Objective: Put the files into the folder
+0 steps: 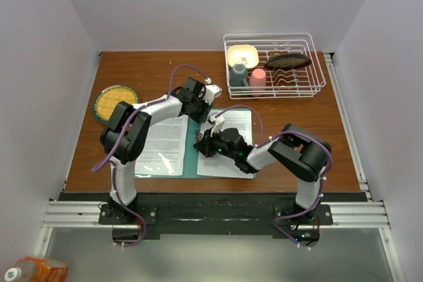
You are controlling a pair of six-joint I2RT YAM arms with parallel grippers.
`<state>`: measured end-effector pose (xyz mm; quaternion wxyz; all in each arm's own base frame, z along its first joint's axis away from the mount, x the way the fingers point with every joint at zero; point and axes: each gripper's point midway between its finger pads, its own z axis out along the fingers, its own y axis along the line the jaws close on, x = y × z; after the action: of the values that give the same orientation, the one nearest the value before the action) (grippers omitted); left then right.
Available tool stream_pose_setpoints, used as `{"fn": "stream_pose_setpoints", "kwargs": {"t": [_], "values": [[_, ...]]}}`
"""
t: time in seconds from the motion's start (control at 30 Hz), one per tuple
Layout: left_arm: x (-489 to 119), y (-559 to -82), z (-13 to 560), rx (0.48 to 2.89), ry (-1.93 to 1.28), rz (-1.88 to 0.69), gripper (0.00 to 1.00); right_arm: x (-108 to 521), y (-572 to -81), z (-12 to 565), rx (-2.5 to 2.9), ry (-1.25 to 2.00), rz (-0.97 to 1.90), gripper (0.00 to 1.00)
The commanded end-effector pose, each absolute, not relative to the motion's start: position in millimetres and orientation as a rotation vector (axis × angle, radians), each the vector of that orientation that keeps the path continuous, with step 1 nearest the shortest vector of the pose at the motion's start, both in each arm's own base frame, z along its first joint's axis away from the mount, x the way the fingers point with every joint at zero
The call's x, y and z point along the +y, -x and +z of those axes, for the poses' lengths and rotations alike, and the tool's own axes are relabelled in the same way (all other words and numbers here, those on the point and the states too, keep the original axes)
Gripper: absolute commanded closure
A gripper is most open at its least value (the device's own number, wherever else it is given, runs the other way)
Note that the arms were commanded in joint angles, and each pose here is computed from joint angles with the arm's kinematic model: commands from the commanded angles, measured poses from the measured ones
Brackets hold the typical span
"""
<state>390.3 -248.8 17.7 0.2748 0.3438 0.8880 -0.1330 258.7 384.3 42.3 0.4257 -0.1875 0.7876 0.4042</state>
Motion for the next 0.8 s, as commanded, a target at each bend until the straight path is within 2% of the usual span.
{"fn": "stream_pose_setpoints", "kwargs": {"t": [0.0,0.77], "values": [[-220.1,-361.2,-17.7,2.552,-0.944,-0.315,0.67,345.0,-232.8,-34.2,2.245,0.521,0.805,1.0],[-221.9,-360.6,-15.4,2.543,-0.945,-0.331,0.66,319.5,-218.3,-71.6,2.372,0.475,0.686,1.0]]}}
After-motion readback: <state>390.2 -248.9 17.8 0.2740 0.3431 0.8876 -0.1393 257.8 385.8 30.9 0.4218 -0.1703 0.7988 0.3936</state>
